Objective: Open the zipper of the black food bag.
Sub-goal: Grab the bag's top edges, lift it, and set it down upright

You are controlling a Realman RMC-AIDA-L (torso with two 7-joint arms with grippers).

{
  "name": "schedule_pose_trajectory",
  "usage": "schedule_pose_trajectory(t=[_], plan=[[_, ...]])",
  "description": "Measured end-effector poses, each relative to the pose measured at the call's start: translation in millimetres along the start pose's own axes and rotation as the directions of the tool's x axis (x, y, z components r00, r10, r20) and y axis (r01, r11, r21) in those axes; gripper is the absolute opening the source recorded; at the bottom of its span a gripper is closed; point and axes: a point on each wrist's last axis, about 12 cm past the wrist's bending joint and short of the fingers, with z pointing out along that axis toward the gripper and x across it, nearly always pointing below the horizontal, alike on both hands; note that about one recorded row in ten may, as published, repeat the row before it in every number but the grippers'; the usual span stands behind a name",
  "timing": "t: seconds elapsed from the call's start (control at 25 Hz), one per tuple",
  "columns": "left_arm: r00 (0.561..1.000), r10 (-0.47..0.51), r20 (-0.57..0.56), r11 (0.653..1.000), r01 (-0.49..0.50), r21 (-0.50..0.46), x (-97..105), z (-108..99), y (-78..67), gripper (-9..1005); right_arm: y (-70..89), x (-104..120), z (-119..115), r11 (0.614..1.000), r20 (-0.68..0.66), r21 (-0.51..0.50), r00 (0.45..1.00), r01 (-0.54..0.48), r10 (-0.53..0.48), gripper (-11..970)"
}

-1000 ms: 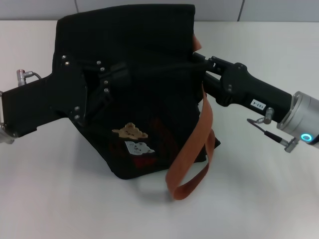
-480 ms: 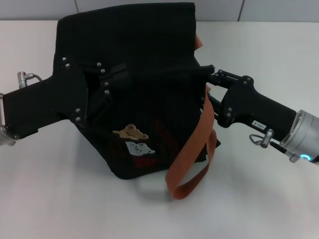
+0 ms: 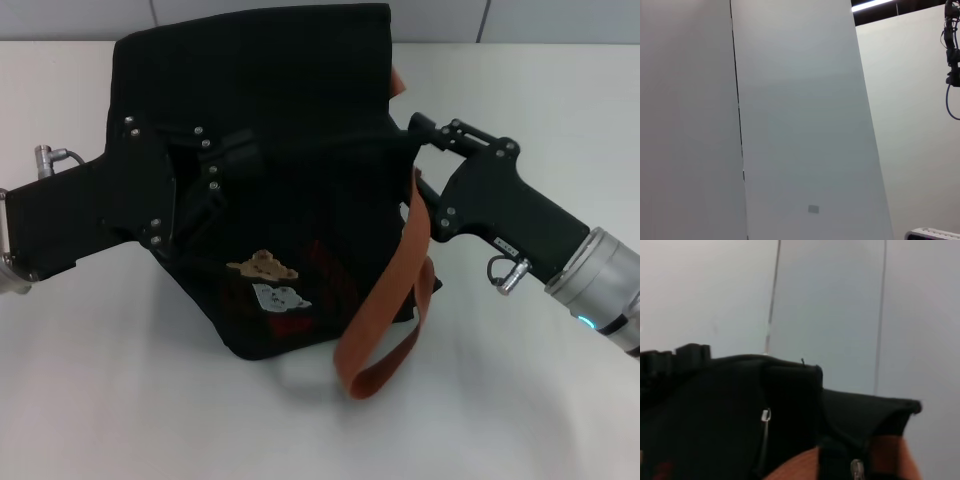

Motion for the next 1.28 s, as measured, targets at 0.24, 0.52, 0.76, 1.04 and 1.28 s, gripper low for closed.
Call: schedule_pose_trajectory(t=[0.24, 0.52, 0.76, 1.04, 1.28], plan=[[1.000, 0.001, 0.001, 1.000, -0.001, 0.003, 0, 1, 0.4, 28, 1.0, 0, -1, 0.999, 0.011, 0.034, 0.999, 0.036, -0.036, 398], [1.000, 0.001, 0.001, 1.000, -0.001, 0.009, 0, 3, 1.1, 28, 1.1, 0, -2, 0.996, 0.009, 0.039, 0.997, 0.079, -0.079, 391], [1.000, 0.002, 0.003, 1.000, -0.002, 0.006, 0, 3, 1.4, 28, 10.9, 4, -13, 0.968, -0.013, 0.065, 0.970, 0.242, -0.242, 384], [1.000, 0.000, 0.005, 1.000, 0.000, 0.007, -1, 4, 1.6, 28, 25.6, 6, -13, 0.911, -0.026, 0.079, 0.915, 0.404, -0.403, 377], [1.000, -0.012, 0.010, 1.000, 0.012, 0.014, 1, 6, 0.0, 28, 26.1, 5, -3, 0.897, -0.043, 0.097, 0.902, 0.431, -0.429, 371]])
